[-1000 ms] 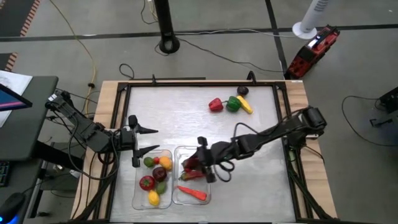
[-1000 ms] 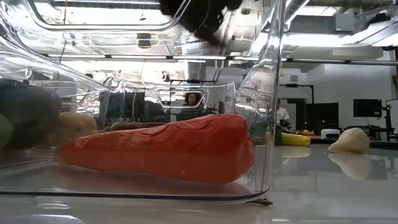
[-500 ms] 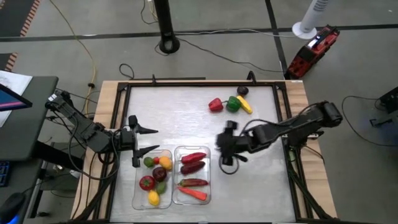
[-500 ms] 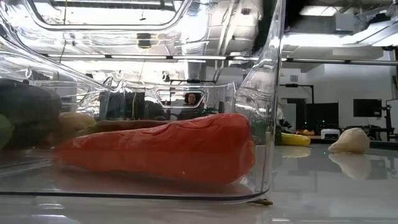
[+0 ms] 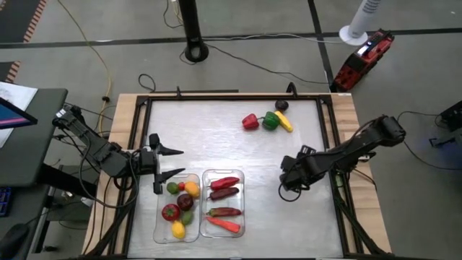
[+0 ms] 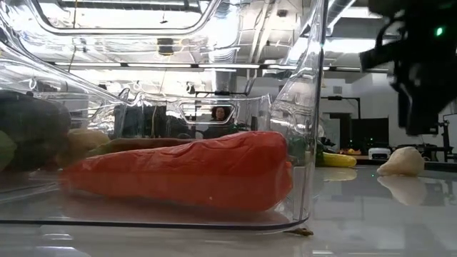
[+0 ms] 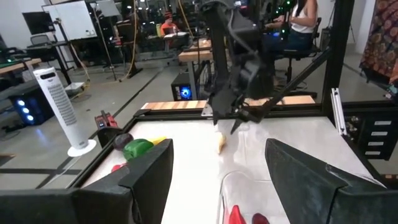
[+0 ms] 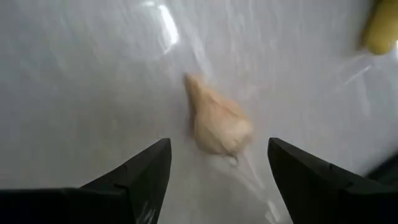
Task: Sort produce into baskets
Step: Put the white garlic into the right transparent bin
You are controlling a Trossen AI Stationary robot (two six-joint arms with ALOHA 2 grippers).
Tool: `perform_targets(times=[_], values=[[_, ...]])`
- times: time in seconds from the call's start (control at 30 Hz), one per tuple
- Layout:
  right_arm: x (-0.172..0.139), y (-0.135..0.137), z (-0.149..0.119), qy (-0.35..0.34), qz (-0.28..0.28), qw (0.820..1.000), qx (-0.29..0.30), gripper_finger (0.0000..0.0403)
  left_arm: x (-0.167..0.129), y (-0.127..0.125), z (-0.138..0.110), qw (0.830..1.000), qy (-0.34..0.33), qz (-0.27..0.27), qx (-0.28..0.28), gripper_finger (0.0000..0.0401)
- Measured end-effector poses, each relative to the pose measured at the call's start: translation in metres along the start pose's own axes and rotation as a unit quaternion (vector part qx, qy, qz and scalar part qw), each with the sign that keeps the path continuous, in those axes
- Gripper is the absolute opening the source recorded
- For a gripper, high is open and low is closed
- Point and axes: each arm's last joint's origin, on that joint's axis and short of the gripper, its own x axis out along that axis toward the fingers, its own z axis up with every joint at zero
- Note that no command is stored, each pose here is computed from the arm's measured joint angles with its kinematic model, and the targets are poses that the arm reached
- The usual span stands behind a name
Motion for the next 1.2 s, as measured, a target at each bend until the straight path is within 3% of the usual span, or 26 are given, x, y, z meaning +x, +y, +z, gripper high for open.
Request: perform_targets(times=[0.3, 0.73, 0.87, 1.2], values=[[0.037, -0.012, -0.006, 0.036, 0.001, 0.999, 0.001, 0.0294, 0.000, 0.000, -0.001, 1.000, 0.002, -0.002, 0.002, 0.0242], [0.044, -0.019, 0.010, 0.007, 0.025, 0.999, -0.023, 0.0261, 0.000, 0.000, -0.001, 1.000, 0.003, -0.003, 0.003, 0.0242], [0.047, -0.024, 0.018, -0.009, 0.021, 1.000, -0.018, 0.0230, 0.000, 0.000, -0.001, 1.000, 0.003, -0.003, 0.003, 0.0242], [0.050, -0.032, 0.024, -0.014, 0.015, 1.000, -0.003, 0.0105, 0.000, 0.000, -0.001, 1.000, 0.004, -0.004, 0.006, 0.0242]])
